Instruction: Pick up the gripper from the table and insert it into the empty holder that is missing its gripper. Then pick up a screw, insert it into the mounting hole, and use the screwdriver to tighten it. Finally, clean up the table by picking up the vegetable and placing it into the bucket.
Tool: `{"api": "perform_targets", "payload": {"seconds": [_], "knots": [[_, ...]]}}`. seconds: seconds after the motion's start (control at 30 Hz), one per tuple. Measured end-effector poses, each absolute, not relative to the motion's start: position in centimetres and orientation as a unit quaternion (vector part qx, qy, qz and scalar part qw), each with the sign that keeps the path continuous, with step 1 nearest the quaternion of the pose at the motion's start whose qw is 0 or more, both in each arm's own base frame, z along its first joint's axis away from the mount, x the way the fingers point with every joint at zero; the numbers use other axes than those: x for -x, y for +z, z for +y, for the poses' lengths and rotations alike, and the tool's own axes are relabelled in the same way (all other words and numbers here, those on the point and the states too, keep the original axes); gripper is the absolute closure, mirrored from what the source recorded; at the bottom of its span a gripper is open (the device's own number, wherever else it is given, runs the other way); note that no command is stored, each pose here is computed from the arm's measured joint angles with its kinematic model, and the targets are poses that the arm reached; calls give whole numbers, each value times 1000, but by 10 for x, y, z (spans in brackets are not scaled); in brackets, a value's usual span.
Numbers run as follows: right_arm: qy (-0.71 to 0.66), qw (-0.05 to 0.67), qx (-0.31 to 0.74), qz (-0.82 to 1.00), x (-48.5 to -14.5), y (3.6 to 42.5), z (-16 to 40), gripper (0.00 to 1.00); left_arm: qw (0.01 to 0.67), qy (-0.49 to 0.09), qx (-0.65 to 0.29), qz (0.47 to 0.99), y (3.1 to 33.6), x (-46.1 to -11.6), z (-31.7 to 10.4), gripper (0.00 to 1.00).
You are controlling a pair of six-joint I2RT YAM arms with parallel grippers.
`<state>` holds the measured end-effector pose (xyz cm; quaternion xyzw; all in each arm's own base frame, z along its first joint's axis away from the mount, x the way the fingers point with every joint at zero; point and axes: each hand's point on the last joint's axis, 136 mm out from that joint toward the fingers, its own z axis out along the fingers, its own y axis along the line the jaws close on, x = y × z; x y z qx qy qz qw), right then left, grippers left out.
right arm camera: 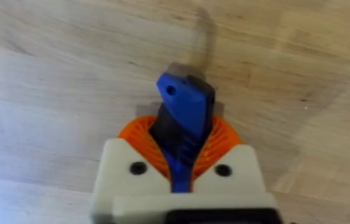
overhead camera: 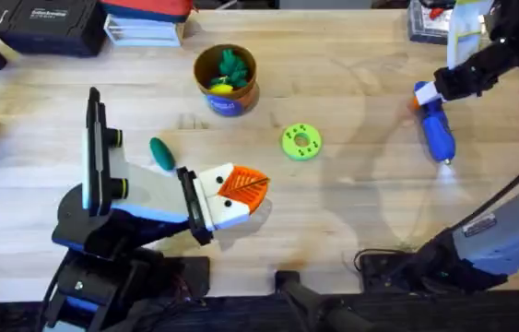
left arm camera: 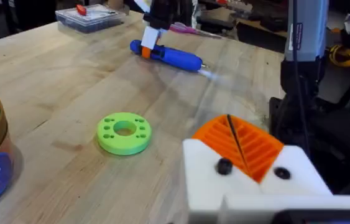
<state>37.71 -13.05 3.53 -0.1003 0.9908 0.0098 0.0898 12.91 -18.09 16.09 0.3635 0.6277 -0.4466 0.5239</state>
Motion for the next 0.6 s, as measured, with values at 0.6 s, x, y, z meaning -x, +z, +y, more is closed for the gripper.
{"api": "perform_targets", "payload": {"seconds": [0.6], "knots": [[-15, 102, 53, 993, -372, 75, -135, 972, 524, -447, -363, 628, 161, -129, -181, 997]]}}
